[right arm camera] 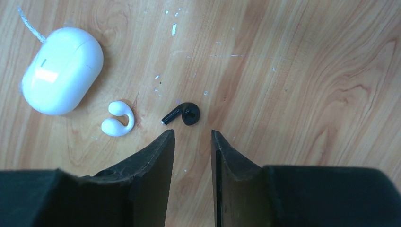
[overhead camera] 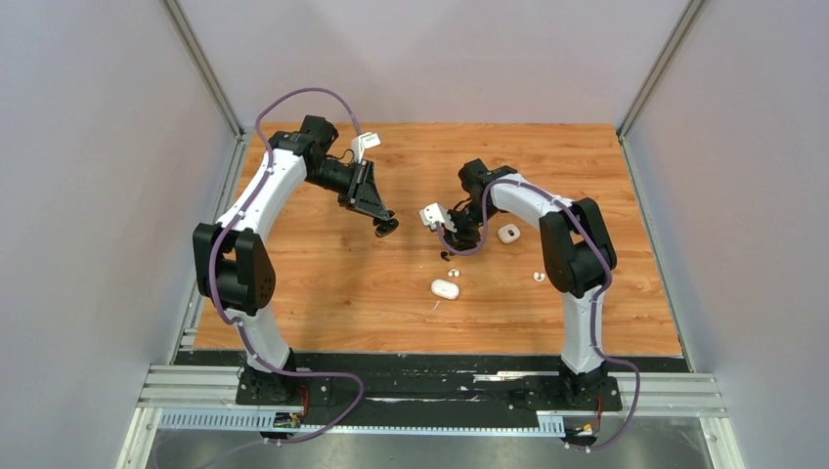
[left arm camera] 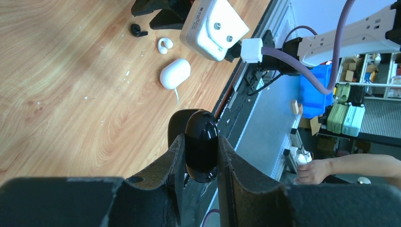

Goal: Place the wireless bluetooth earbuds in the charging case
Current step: Pick up the earbud from the center of the board.

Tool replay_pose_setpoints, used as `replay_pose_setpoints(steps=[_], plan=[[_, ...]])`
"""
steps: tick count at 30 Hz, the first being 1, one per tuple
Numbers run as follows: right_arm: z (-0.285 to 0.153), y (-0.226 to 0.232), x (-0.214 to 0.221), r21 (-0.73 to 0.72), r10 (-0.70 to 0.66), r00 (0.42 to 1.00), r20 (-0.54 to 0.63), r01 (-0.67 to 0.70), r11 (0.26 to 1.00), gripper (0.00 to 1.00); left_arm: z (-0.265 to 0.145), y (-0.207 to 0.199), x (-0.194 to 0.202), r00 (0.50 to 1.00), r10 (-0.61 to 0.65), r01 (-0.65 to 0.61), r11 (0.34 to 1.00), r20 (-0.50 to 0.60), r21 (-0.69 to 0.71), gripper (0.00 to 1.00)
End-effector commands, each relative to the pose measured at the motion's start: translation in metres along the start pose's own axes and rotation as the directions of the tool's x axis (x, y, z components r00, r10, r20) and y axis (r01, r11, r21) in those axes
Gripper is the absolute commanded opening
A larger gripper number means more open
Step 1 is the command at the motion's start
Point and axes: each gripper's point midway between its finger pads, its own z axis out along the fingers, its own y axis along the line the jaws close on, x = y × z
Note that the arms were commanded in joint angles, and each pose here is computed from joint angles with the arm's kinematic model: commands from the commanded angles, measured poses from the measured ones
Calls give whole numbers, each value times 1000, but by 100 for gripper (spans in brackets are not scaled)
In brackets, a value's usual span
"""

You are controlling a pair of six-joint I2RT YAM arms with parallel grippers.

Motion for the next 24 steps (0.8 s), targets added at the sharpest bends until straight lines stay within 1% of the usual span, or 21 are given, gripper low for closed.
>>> replay_pose_setpoints(steps=[1, 17, 24], plan=[[5, -8, -4, -20, -76, 997, 8, 76, 997, 34, -7, -14, -2, 998, 65, -65, 998, 23, 5, 0], [25, 4, -8, -96, -125, 992, 3, 125, 988, 33, -5, -12, -1, 999, 50, -50, 999, 21, 12, 0], [27, 8, -8, -112, -95, 995, 0, 94, 989, 26, -5, -12, 0, 999, 45, -45, 999, 19, 14, 0]])
